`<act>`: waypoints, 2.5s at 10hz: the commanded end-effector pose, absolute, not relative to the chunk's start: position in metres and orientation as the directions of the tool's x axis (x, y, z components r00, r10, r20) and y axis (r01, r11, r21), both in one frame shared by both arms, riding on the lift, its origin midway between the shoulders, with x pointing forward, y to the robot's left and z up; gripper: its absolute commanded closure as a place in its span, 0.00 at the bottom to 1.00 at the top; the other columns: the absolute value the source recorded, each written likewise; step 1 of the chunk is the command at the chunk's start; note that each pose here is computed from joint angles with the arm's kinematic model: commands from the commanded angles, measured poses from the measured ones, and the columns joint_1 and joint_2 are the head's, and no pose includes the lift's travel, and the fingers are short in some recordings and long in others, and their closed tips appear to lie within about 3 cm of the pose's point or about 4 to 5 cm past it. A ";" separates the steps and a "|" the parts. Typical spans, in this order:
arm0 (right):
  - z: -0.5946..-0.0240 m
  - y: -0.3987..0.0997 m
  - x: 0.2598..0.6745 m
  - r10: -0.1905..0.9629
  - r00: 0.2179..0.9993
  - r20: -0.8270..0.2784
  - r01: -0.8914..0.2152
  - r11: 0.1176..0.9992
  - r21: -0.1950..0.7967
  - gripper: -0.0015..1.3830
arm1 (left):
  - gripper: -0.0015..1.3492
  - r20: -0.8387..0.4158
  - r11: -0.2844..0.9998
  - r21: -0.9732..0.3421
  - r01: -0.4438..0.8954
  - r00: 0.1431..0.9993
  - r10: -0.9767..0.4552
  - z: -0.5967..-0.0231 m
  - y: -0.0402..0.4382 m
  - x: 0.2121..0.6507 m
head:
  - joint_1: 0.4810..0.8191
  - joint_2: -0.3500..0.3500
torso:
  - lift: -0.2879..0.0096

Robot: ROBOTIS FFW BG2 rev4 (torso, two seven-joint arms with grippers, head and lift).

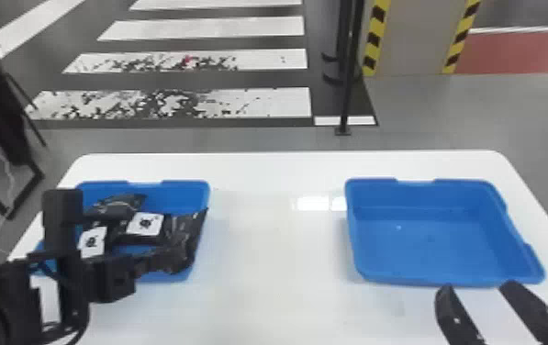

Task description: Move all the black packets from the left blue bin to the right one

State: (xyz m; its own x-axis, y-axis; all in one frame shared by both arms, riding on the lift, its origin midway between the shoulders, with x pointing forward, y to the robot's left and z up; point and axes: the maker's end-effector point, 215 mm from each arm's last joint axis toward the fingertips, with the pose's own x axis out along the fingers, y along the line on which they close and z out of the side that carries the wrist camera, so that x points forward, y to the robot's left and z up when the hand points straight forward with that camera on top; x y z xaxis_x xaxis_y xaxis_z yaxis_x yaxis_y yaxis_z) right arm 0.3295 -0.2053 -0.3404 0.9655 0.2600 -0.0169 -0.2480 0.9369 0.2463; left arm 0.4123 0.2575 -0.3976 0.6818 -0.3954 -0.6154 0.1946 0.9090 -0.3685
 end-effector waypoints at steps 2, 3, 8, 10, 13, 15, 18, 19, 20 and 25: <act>-0.353 -0.169 0.349 0.416 0.908 -0.048 -0.377 0.862 0.340 0.10 | 0.90 -0.562 0.871 -0.388 0.301 0.672 -0.483 -0.371 0.214 0.389 | 0.63 0.62 | 0.50; -0.348 -0.157 0.359 0.471 0.881 -0.032 -0.428 0.826 0.367 0.10 | 0.90 -0.543 0.844 -0.413 0.342 0.652 -0.530 -0.369 0.192 0.386 | 0.63 0.62 | 0.50; -0.317 -0.069 0.370 0.725 0.689 0.005 -0.613 0.578 0.539 0.10 | 0.90 -0.453 0.693 -0.481 0.537 0.524 -0.721 -0.345 0.090 0.370 | 0.63 0.56 | 0.50; -0.318 -0.054 0.373 0.751 0.660 0.012 -0.627 0.541 0.561 0.10 | 0.90 -0.428 0.631 -0.504 0.590 0.465 -0.775 -0.337 0.060 0.359 | 0.63 0.54 | 0.50; -0.318 -0.053 0.390 0.756 0.655 0.023 -0.635 0.533 0.559 0.10 | 0.90 -0.405 0.573 -0.534 0.621 0.407 -0.819 -0.333 0.033 0.344 | 0.63 0.50 | 0.50; -0.318 -0.054 0.396 0.755 0.655 0.028 -0.635 0.531 0.561 0.45 | 0.90 -0.401 0.564 -0.535 0.629 0.399 -0.825 -0.331 0.030 0.342 | 0.63 0.46 | 0.50; -0.318 -0.047 0.392 0.762 0.646 0.050 -0.630 0.495 0.599 0.93 | 0.90 -0.400 0.569 -0.532 0.627 0.406 -0.822 -0.331 0.032 0.344 | 0.63 0.45 | 0.50; -0.315 -0.040 0.388 0.770 0.634 0.068 -0.631 0.465 0.621 0.93 | 0.90 -0.397 0.567 -0.535 0.626 0.406 -0.823 -0.330 0.031 0.344 | 0.63 0.46 | 0.50; -0.317 -0.035 0.384 0.783 0.619 0.065 -0.632 0.447 0.633 0.93 | 0.90 -0.392 0.568 -0.534 0.626 0.412 -0.823 -0.329 0.033 0.346 | 0.63 0.47 | 0.50; -0.320 -0.057 0.422 0.766 0.641 0.049 -0.630 0.489 0.603 0.93 | 0.08 -0.323 0.578 -0.575 0.579 0.489 -0.810 -0.326 0.052 0.352 | 0.63 0.50 | 0.50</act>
